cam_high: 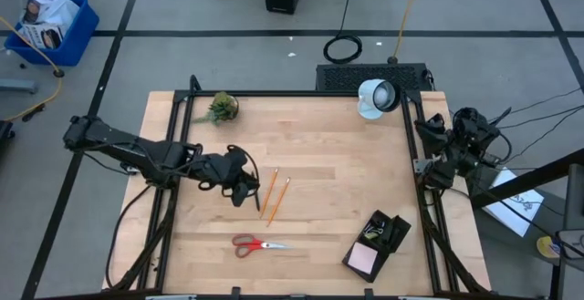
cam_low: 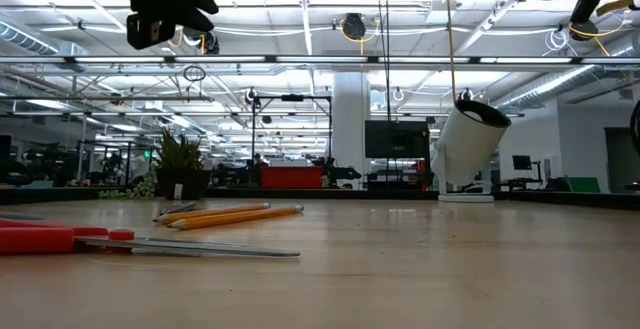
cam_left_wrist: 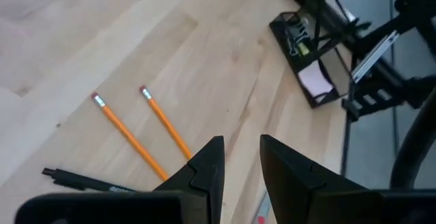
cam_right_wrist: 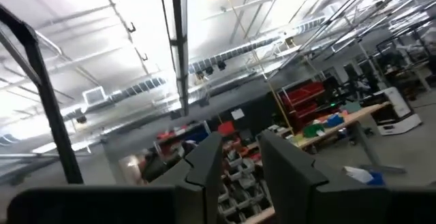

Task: Pick and place office supplies into organizer
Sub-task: Put the orange scissors into the desk organizer

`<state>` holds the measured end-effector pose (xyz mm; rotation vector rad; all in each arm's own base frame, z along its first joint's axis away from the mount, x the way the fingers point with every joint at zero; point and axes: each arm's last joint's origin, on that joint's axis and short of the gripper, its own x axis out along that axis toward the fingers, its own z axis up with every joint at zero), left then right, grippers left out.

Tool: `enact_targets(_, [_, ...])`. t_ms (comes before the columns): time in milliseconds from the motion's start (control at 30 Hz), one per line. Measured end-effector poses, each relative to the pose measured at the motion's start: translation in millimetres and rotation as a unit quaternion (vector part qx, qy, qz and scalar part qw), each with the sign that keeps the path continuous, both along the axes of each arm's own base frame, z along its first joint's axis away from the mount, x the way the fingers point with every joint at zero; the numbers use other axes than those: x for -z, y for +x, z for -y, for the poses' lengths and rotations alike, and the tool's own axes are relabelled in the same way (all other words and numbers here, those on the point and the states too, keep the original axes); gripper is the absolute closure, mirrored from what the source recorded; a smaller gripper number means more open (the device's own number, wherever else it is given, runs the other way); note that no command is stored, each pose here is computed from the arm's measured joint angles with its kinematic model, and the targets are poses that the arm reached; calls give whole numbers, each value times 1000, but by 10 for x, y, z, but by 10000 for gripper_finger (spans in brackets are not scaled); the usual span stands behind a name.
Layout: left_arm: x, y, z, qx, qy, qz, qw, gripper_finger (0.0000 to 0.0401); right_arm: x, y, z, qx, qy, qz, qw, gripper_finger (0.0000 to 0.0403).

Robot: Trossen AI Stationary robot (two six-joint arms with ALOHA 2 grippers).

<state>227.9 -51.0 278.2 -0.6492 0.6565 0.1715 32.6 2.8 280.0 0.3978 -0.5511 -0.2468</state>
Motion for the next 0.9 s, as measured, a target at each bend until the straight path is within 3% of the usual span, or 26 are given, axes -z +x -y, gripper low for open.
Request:
enact_targets(67, [-3, -3, 16, -2, 11, 4, 1000, 304, 72, 24, -27, 12, -11, -21, 1000, 310])
enact_targets(233, [-19, -10, 13, -15, 4, 9, 1000, 304, 272, 90, -70, 89, -6, -166, 982, 310])
enact_targets(433, [-20, -10, 11, -26, -4, 10, 1000, 304, 463, 100, -79, 105, 11, -188, 977, 310])
enact_targets(533, [-18, -10, 8, -28, -6, 9, 1000, 304, 473, 82, -54, 99, 50, -174, 978, 310])
enact_targets(600, [-13, -14, 13, -24, -15, 4, 1000, 304, 505, 115, -97, 107, 42, -198, 973, 310])
enact_targets(667, [-12, -16, 23, -16, -27, 1, 999, 304, 525, 134, -124, 107, 42, -204, 972, 310])
enact_targets(800, [-2, -35, 74, 19, -51, -13, 998, 304, 566, 167, -172, 89, 98, -182, 974, 310])
enact_targets(900, [5, -55, 129, 48, -81, -26, 995, 304, 624, 205, -226, 89, 82, -192, 974, 310])
